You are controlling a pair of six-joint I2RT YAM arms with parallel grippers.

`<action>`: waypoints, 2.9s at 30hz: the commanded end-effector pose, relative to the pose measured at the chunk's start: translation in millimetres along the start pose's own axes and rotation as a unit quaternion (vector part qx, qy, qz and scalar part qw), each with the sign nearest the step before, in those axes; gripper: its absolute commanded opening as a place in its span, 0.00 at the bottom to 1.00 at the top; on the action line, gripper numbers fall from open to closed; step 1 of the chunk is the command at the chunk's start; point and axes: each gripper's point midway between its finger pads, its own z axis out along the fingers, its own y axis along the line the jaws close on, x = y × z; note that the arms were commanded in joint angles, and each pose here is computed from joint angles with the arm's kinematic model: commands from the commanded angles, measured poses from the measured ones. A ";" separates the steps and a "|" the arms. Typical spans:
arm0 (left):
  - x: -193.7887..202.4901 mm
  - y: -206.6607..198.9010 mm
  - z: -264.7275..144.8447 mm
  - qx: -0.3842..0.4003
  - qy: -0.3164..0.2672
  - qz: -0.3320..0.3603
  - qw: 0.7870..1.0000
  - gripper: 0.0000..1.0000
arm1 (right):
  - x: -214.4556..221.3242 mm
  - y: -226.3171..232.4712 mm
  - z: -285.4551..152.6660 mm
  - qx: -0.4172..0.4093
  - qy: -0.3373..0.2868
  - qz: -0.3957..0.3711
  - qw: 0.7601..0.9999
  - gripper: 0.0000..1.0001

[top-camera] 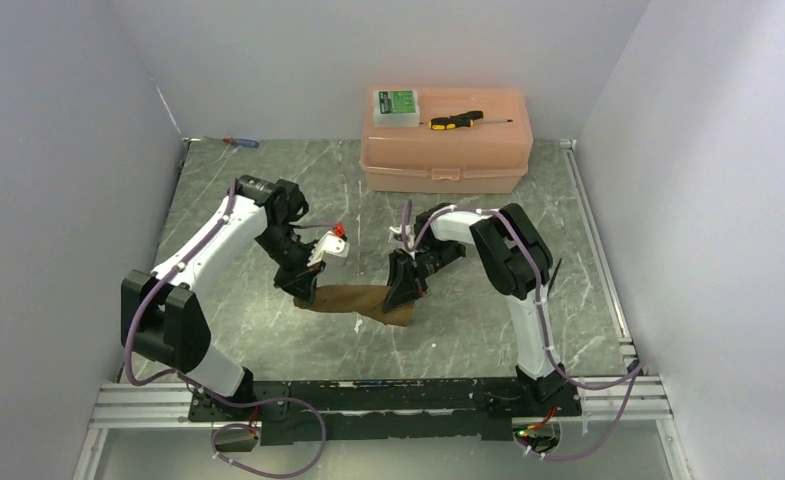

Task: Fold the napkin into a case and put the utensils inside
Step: Turn over the smaller rectangle folded napkin at the center of the board, then smooth out the smaller rectangle-folded napkin at the center of the board.

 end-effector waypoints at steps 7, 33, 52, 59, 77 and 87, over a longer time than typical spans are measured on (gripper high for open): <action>-0.9 11.8 29.7 0.026 -0.039 -0.064 0.997 0.03 | -1.1 19.8 -13.9 0.030 -0.050 0.004 0.998 0.94; 61.5 83.4 76.7 0.109 -0.036 -0.272 0.955 0.03 | -106.2 -21.7 -112.0 0.122 -0.117 -0.014 0.985 1.00; 77.2 112.3 82.8 0.094 -0.024 -0.359 0.928 0.07 | -240.9 -83.3 -260.7 0.765 -0.069 0.022 0.640 1.00; 75.8 113.1 81.0 0.089 -0.027 -0.362 0.928 0.04 | -266.8 -13.6 -243.6 0.571 -0.371 0.007 0.733 0.86; 99.3 111.0 78.0 0.096 0.002 -0.378 0.921 0.03 | -53.0 -44.9 4.9 0.579 -0.109 -0.001 0.808 0.00; 96.6 110.5 81.1 0.115 -0.007 -0.410 0.905 0.03 | 25.7 -69.6 -37.9 0.652 -0.096 -0.004 0.752 0.00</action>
